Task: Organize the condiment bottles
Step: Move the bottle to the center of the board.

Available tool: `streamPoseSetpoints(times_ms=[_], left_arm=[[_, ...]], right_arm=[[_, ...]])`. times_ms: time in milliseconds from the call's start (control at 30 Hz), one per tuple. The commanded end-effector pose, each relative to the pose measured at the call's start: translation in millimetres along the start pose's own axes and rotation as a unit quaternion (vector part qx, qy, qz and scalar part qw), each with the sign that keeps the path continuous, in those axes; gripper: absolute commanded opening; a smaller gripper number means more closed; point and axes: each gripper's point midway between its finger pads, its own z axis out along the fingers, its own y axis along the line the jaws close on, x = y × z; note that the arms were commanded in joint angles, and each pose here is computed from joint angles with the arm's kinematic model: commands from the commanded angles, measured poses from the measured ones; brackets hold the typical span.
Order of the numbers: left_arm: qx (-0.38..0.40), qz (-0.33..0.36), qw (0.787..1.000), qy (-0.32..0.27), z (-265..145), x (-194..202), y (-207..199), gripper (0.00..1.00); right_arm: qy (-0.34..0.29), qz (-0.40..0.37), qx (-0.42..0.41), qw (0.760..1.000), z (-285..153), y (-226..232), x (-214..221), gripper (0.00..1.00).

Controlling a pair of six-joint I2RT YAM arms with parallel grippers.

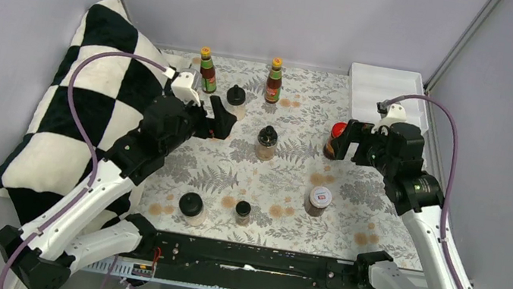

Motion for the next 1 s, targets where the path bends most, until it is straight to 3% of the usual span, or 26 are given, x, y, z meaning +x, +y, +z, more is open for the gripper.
streamPoseSetpoints(times_ms=[0,433,733,967], left_arm=[[0.016,-0.017,1.000,-0.008,2.4,3.7,-4.7,0.99],[0.040,-0.037,0.997,-0.054,-14.7,-10.9,-11.0,0.99],[0.043,-0.031,0.999,-0.008,-13.1,-0.1,-15.2,0.99],[0.025,-0.033,0.999,-0.005,-14.3,-3.8,-11.2,0.99]], right_arm=[[-0.033,0.001,-0.002,0.999,-4.3,1.5,-10.1,1.00],[-0.028,0.009,-0.027,0.999,-10.4,10.1,-2.9,1.00],[-0.030,0.019,-0.054,0.998,-11.8,19.5,-1.3,1.00],[-0.040,0.020,-0.066,0.997,-12.1,24.4,-6.1,1.00]])
